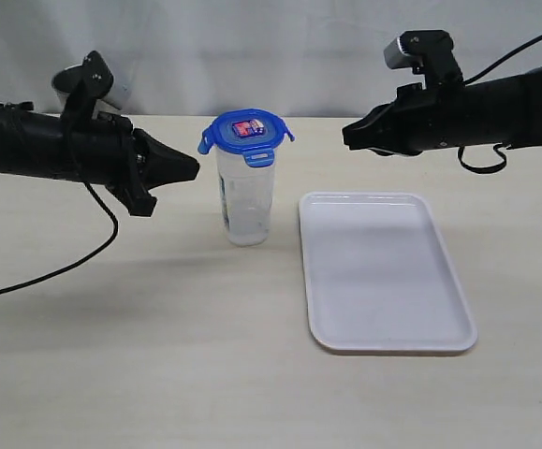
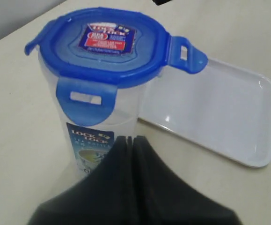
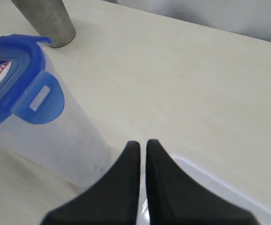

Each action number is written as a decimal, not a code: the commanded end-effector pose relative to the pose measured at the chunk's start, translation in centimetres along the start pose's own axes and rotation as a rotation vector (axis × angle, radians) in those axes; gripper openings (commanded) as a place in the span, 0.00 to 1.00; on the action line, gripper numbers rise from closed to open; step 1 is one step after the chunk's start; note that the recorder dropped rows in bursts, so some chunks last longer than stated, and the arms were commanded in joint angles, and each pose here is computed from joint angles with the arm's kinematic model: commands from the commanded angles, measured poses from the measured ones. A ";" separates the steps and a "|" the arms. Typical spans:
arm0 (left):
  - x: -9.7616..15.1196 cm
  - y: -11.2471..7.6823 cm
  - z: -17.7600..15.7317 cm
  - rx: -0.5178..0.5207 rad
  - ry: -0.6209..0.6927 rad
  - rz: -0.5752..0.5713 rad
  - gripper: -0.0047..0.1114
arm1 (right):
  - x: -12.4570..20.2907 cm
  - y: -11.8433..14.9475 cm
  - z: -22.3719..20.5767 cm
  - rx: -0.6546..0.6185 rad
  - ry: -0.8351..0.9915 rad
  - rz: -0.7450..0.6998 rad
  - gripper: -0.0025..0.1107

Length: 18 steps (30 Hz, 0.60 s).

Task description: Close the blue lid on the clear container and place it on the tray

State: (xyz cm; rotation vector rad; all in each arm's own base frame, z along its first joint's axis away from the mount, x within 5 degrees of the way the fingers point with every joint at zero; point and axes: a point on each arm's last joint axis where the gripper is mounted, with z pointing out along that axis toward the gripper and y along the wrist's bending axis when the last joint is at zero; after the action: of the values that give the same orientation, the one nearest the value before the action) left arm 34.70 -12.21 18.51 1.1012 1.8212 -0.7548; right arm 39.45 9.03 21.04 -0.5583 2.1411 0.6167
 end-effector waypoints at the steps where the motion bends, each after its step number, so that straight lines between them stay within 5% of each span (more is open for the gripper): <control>1: 0.4 0.3 0.6 0.015 -0.009 0.008 0.04 | -0.8 -0.2 0.1 0.025 -0.079 -0.034 0.06; 9: -0.5 0.2 0.7 0.052 -0.078 -0.006 0.04 | -1.6 -0.4 0.4 0.037 -0.157 -0.137 0.06; 12: -0.2 1.0 0.7 -0.036 -0.042 -0.023 0.04 | -2.6 0.2 0.3 -0.037 -0.179 -0.163 0.06; 18: -0.1 1.1 0.7 -0.039 -0.038 -0.022 0.04 | -2.5 -0.3 2.4 -0.173 -0.036 -0.144 0.06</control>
State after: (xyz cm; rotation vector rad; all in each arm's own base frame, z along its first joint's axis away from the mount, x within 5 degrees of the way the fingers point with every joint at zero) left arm 35.77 -12.22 18.04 1.0253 1.8423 -0.7514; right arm 42.22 10.43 22.13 -0.7373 1.9694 0.6960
